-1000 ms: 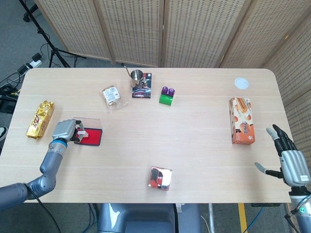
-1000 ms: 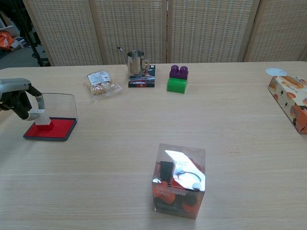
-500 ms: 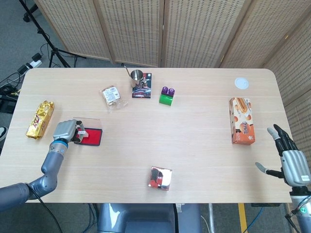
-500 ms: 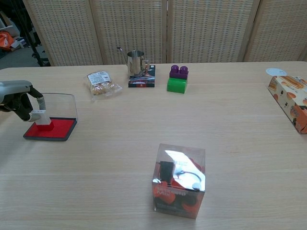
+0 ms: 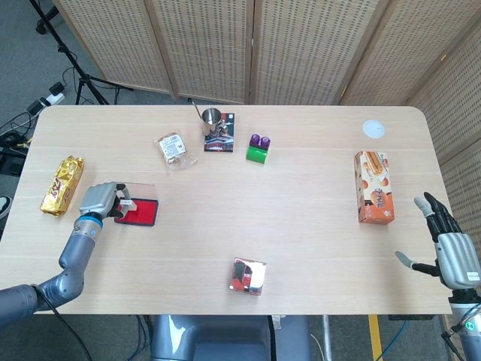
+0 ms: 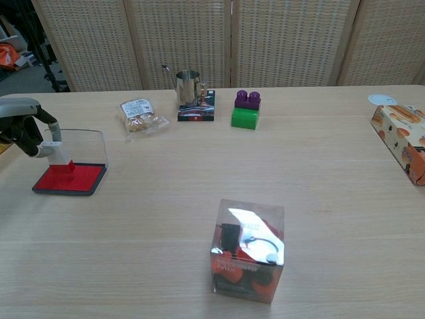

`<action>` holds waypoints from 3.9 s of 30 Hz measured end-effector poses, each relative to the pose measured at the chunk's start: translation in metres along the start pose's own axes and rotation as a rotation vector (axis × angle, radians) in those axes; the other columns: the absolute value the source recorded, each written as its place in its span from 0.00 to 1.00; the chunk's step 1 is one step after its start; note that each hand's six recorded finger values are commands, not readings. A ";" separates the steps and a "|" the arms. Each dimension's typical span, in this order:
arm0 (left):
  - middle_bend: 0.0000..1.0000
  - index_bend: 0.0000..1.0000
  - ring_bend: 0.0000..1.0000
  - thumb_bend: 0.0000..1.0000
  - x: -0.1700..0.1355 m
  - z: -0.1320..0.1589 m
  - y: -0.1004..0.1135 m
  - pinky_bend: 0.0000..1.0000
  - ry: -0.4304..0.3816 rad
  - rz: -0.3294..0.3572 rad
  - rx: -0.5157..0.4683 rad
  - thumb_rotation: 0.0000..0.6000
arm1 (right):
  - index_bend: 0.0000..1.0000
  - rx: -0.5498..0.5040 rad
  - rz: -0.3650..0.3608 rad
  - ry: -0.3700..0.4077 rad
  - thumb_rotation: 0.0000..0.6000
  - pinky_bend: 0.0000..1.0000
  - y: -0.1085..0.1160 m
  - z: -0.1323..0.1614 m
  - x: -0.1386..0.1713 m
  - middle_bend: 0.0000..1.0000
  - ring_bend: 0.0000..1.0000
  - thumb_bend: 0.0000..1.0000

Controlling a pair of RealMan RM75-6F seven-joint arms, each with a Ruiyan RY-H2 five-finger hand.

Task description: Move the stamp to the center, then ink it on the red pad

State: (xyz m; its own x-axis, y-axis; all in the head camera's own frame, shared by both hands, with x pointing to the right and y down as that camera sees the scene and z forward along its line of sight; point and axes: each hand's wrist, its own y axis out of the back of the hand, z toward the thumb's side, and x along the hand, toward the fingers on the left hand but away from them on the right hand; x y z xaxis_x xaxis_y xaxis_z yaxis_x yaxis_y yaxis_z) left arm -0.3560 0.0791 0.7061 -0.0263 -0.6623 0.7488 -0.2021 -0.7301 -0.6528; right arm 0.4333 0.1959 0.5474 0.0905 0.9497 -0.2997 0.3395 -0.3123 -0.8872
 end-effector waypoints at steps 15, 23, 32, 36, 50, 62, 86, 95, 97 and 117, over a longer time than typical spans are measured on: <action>1.00 0.64 1.00 0.43 -0.024 0.027 0.007 0.96 -0.138 0.048 0.054 1.00 | 0.00 0.006 0.007 0.005 1.00 0.15 -0.002 0.002 0.001 0.00 0.00 0.00; 1.00 0.64 1.00 0.42 -0.017 0.058 -0.013 0.96 -0.178 0.022 0.066 1.00 | 0.00 0.004 0.010 -0.008 1.00 0.15 -0.002 -0.001 -0.001 0.00 0.00 0.00; 1.00 0.64 1.00 0.42 -0.005 0.081 -0.028 0.96 -0.147 0.023 0.086 1.00 | 0.00 -0.006 0.011 -0.009 1.00 0.15 0.000 -0.003 -0.001 0.00 0.00 0.00; 1.00 0.64 1.00 0.42 -0.002 0.084 -0.030 0.96 -0.132 0.031 0.095 1.00 | 0.00 -0.009 0.011 -0.009 1.00 0.15 0.000 -0.004 -0.001 0.00 0.00 0.00; 1.00 0.63 1.00 0.42 0.004 0.093 -0.041 0.96 -0.104 0.023 0.109 1.00 | 0.00 -0.013 0.012 -0.010 1.00 0.15 0.001 -0.004 -0.002 0.00 0.00 0.00; 1.00 0.53 1.00 0.40 0.005 0.095 -0.048 0.96 -0.092 0.018 0.127 1.00 | 0.00 -0.019 0.010 -0.011 1.00 0.15 0.003 -0.005 -0.002 0.00 0.00 0.00; 1.00 0.36 1.00 0.37 0.001 0.089 -0.051 0.96 -0.091 -0.006 0.137 1.00 | 0.00 -0.020 0.007 -0.011 1.00 0.15 0.002 -0.004 -0.001 0.00 0.00 0.00; 1.00 0.34 1.00 0.37 -0.010 0.093 -0.037 0.96 -0.121 0.019 0.127 1.00 | 0.00 -0.021 0.008 -0.007 1.00 0.15 0.002 -0.003 0.000 0.00 0.00 0.00; 0.99 0.33 1.00 0.36 -0.014 0.095 -0.032 0.96 -0.136 0.028 0.124 1.00 | 0.00 -0.021 0.009 -0.006 1.00 0.15 0.002 -0.002 0.000 0.00 0.00 0.00; 0.00 0.00 0.00 0.01 -0.122 -0.003 0.074 0.00 -0.202 0.471 0.131 1.00 | 0.00 0.013 -0.022 0.029 1.00 0.12 0.005 0.010 0.007 0.00 0.00 0.00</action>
State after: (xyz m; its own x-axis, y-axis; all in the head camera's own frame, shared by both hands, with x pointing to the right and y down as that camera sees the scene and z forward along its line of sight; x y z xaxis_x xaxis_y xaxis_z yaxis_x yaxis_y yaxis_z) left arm -0.3706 0.1061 0.5668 0.1067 -0.9337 0.3419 -0.0898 -0.3515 -0.9319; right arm 0.4260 0.2006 0.5377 0.1099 0.9567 -0.2697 0.3297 -0.2910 -0.8981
